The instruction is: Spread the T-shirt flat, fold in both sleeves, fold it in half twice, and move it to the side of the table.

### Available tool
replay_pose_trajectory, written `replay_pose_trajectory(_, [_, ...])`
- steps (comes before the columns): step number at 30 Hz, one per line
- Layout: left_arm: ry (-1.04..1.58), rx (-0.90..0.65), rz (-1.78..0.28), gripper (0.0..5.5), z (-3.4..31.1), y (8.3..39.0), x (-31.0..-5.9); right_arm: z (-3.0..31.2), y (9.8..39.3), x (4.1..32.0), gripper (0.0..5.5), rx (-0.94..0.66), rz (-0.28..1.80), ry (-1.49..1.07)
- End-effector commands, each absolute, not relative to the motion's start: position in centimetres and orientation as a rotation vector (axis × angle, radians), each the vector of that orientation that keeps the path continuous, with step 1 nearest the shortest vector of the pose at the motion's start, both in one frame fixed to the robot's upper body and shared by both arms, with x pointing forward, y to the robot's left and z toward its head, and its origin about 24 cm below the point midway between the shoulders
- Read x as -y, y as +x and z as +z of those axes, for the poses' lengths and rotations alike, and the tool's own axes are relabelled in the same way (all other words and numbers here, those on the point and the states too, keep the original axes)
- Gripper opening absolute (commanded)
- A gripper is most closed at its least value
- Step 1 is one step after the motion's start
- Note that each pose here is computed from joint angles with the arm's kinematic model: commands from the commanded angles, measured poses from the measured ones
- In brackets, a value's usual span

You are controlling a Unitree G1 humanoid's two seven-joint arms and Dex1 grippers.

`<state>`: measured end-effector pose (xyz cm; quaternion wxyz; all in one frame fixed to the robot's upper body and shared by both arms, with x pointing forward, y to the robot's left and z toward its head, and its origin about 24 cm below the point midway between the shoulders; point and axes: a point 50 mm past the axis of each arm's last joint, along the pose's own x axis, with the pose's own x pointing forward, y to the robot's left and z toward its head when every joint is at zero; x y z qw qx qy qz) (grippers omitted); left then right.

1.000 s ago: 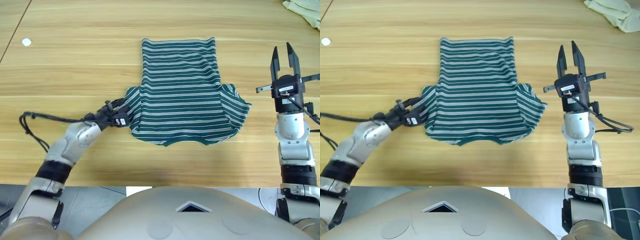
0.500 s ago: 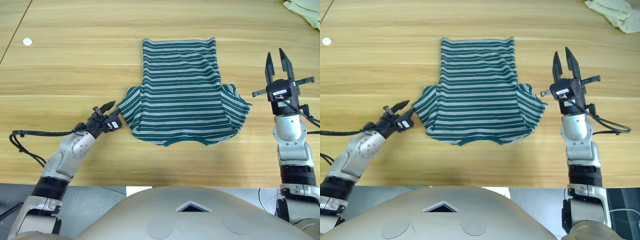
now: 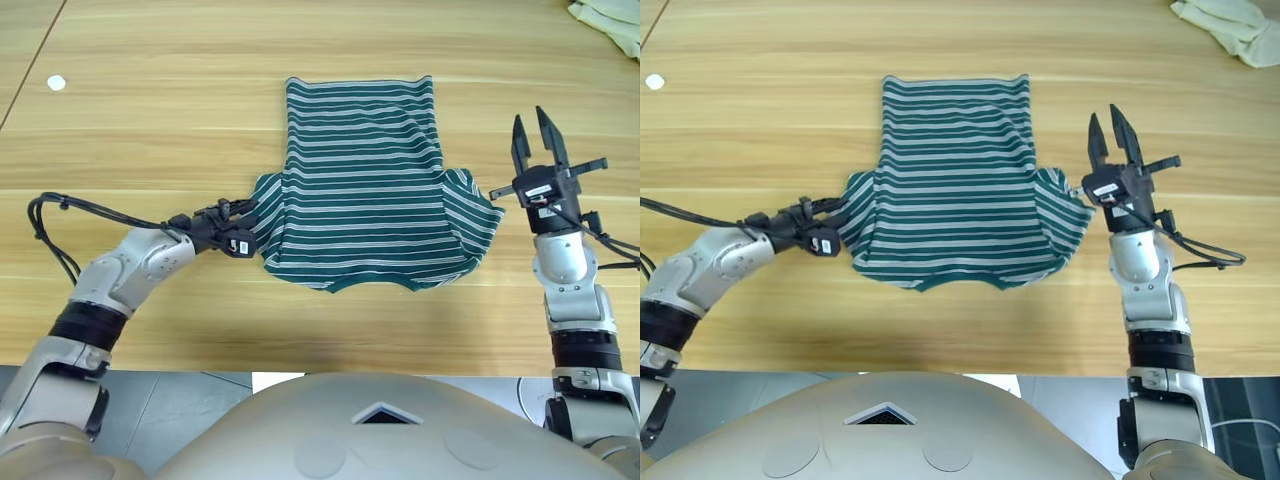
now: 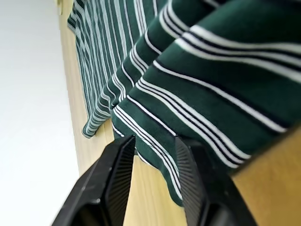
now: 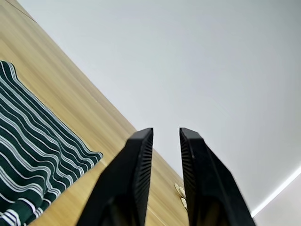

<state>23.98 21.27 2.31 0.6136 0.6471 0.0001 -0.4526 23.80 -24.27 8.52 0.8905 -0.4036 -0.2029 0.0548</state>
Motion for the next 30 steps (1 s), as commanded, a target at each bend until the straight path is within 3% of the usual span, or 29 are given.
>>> replay_pose_trajectory(1, [1.551,-0.190,-1.158,1.59,-0.5,22.3,-23.0,8.1,23.7,24.0,1.02,0.412,0.130,-0.837])
replay_pose_trajectory(9, [1.542,-0.249,-1.070,1.59,0.1,19.2,-24.8,8.1,23.4,24.5,1.02,0.397,0.123,-0.846])
replay_pose_trajectory(15, [1.551,-0.265,-0.988,1.59,1.0,18.8,-25.4,8.2,23.5,24.4,1.02,0.403,0.126,-0.843])
replay_pose_trajectory(17, [1.563,-0.232,-0.903,1.59,1.4,20.0,-25.5,8.0,23.7,24.2,1.02,0.405,0.134,-0.839])
replay_pose_trajectory(20, [1.558,-0.092,-0.568,1.59,4.7,23.5,-26.8,8.3,23.7,24.3,1.02,0.417,0.122,-0.829])
replay_pose_trajectory(23, [1.562,0.010,-0.378,1.59,7.3,24.9,-27.5,8.5,23.9,24.4,1.02,0.428,0.111,-0.822])
replay_pose_trajectory(27, [1.492,0.106,-0.291,1.59,9.9,23.4,-27.3,8.9,24.4,24.4,1.02,0.449,0.106,-0.813])
replay_pose_trajectory(30, [1.484,0.064,-0.268,1.59,10.2,21.2,-28.2,9.1,24.7,24.2,1.02,0.457,0.106,-0.805])
